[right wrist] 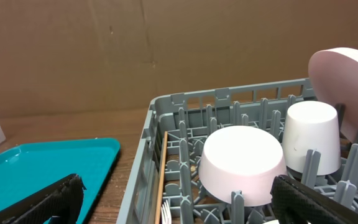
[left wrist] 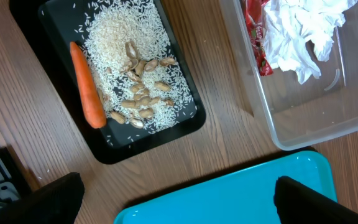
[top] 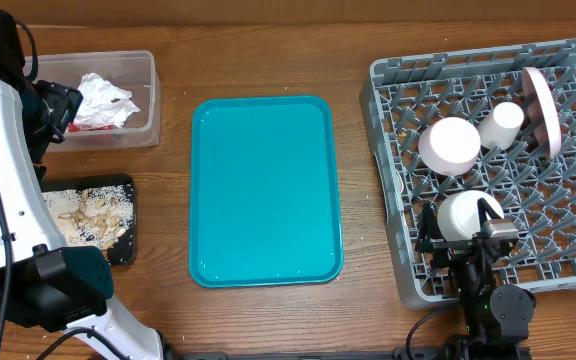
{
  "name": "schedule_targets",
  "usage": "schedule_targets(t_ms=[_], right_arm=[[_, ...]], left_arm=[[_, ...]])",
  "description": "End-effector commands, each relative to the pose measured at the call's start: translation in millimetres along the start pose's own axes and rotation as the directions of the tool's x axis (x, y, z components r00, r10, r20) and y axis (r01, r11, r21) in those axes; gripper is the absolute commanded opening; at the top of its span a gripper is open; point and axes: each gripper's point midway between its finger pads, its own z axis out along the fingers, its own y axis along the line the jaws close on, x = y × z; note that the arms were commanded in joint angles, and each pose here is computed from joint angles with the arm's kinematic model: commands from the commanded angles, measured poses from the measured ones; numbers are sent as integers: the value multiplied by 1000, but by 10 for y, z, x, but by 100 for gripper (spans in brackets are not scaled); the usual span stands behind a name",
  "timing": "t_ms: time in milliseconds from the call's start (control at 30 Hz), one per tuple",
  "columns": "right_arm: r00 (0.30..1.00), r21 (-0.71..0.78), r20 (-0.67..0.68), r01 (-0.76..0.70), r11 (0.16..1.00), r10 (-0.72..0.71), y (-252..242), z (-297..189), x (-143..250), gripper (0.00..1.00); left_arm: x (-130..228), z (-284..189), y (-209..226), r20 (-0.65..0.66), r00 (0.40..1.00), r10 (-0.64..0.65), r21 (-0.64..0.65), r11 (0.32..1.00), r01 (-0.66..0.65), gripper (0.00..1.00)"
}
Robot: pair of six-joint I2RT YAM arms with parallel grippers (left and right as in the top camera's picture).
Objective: Sort waste into correct bins and load items into the dishwasher rack
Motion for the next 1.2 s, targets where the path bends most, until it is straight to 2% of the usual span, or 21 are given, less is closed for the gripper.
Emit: schedule_targets(t_ms=[0,833,1167], right_arm=[[1000,17,8,1,1000,-2,-34,-1,9,100],[1000,17,8,1,1000,-2,-34,-1,9,100],[1000,17,8,1,1000,-2,-34,-1,9,100]], left_arm=[[-9,-23,10,13,1000,-18,-2,1000,18,100],[14,29,-26,4,1000,-8,-12,1000,8,100],[115,-348,8,59,998,7,77,997,-11,100]])
